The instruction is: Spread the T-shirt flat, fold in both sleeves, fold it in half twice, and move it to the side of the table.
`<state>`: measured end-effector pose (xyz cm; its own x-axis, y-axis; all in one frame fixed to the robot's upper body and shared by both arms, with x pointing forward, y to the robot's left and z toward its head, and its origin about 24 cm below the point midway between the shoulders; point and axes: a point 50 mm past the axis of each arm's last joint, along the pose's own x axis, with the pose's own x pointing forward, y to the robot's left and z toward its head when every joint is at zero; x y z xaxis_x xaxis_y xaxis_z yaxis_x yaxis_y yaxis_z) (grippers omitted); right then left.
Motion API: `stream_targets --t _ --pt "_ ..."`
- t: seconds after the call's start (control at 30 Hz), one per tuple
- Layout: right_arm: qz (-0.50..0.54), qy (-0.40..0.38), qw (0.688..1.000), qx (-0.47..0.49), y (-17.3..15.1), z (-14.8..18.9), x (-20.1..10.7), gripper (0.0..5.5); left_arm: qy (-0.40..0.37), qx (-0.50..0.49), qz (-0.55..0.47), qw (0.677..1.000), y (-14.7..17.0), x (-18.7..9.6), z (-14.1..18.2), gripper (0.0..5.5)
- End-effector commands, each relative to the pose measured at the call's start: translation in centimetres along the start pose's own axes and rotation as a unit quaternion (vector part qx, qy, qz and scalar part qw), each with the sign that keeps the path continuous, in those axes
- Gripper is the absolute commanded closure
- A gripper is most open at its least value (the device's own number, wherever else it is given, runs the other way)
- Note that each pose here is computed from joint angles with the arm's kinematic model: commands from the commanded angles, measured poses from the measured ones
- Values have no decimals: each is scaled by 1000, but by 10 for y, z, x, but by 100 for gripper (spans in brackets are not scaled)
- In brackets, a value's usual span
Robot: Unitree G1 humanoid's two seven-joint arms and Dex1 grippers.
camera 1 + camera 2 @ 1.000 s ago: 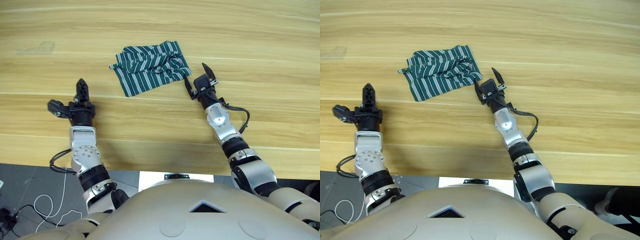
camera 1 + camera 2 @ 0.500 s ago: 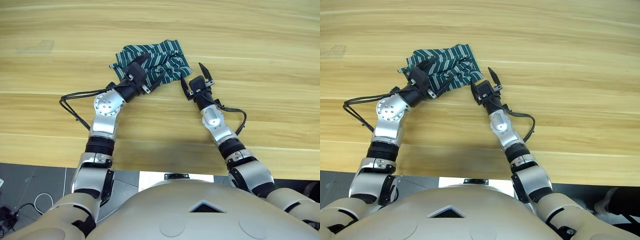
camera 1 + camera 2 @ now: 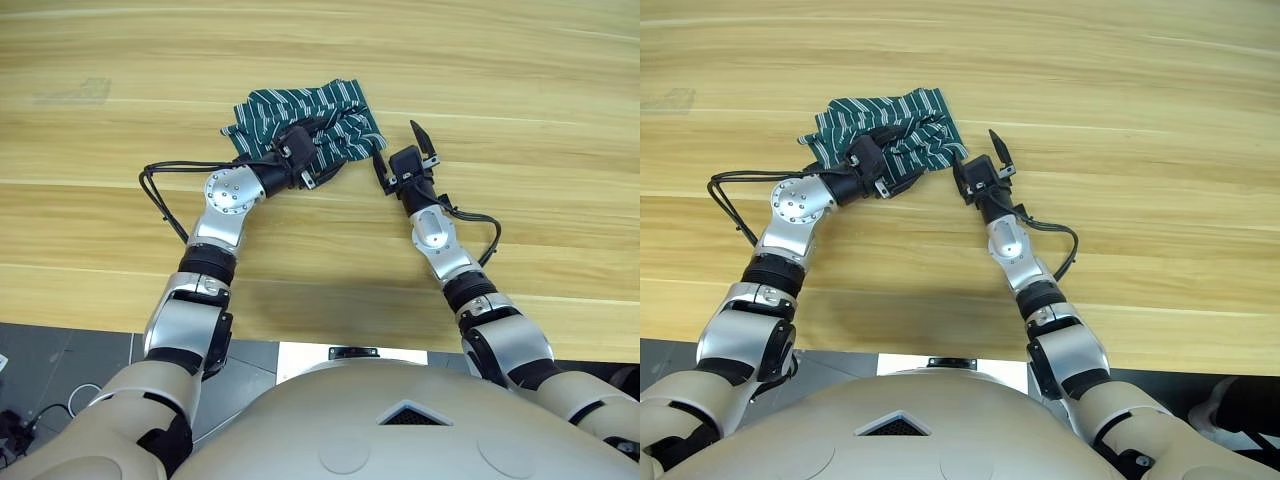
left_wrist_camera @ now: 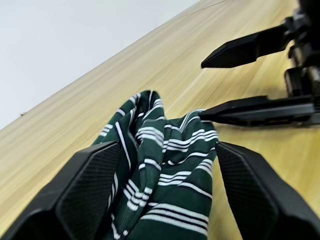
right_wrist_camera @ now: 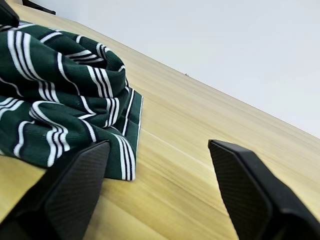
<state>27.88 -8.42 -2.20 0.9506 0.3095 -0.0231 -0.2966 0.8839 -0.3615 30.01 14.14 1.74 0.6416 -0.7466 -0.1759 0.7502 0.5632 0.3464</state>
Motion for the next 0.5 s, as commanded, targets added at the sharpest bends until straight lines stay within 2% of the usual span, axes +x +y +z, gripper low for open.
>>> stream_targets --t 0.03,0.5 --pt "6 54 999 -2 3 -22 -15 187 21 19 38 999 18 7 3 197" --pt "4 65 998 20 13 -27 -25 187 130 34 176 975 65 4 -8 197"
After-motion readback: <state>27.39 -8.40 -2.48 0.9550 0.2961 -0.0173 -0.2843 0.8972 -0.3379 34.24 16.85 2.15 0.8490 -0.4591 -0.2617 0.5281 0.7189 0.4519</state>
